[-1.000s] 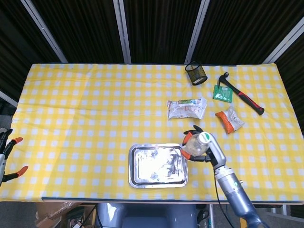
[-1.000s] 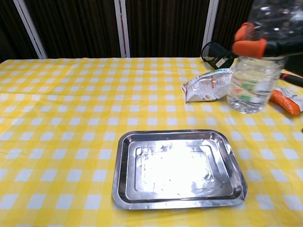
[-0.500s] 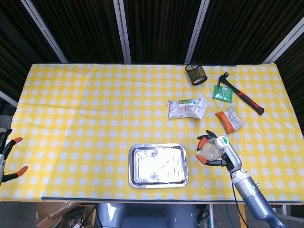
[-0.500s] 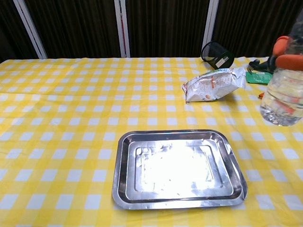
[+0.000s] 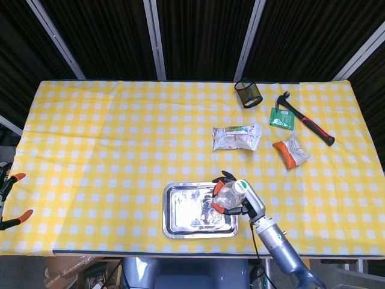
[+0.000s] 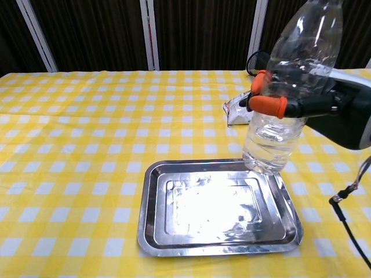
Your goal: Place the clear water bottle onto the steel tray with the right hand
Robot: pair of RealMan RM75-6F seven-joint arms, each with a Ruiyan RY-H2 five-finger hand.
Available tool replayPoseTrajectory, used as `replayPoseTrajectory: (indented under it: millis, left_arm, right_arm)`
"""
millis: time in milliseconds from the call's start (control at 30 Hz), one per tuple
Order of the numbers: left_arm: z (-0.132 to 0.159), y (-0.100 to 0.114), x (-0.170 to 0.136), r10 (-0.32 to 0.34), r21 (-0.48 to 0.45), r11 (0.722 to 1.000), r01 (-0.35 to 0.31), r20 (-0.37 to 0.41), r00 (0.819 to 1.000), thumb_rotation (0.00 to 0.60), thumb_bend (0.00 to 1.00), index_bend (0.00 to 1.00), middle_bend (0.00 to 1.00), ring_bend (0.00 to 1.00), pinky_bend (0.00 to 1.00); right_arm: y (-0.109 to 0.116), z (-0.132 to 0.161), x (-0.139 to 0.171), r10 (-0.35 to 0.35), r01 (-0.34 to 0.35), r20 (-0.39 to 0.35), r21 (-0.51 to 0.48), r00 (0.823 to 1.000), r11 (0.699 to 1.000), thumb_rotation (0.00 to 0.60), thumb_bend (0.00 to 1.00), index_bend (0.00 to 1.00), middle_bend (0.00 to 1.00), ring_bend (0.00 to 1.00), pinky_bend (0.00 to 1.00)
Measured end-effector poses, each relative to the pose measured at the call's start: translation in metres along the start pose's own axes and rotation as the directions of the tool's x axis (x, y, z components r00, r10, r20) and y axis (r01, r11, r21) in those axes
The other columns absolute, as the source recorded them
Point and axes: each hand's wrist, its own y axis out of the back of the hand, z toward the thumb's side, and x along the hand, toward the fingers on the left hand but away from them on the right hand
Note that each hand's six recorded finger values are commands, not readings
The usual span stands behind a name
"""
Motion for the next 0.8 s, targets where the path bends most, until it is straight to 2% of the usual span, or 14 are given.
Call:
replayPoseTrajectory:
  millis: [267, 567, 800]
  left_arm:
    - [0.003, -0.003, 0.000, -0.008, 0.011, 1.000, 0.008, 0.006, 1.000, 0.600, 0.18, 0.20, 0.00, 0.00, 0.00]
    - [0.003, -0.005, 0.002, -0.012, 0.023, 1.000, 0.012, 0.001, 1.000, 0.600, 0.18, 0.20, 0.00, 0.00, 0.00]
    - [0.007, -0.008, 0.001, -0.017, 0.030, 0.999, 0.017, 0.008, 1.000, 0.600, 0.18, 0.20, 0.00, 0.00, 0.00]
  right_arm:
    - [-0.003, -0.019, -0.006, -0.011, 0.012, -0.023, 0.015, 1.000, 1.000, 0.600, 0.53, 0.80, 0.65, 0.29, 0.00]
    - [0.006, -0.044, -0.003, -0.021, 0.021, -0.003, 0.021, 1.000, 1.000, 0.600, 0.53, 0.80, 0.65, 0.29, 0.00]
    - [0.001, -0.057, 0.002, -0.003, 0.003, 0.018, 0.019, 1.000, 1.000, 0.600, 0.53, 0.80, 0.65, 0.29, 0.00]
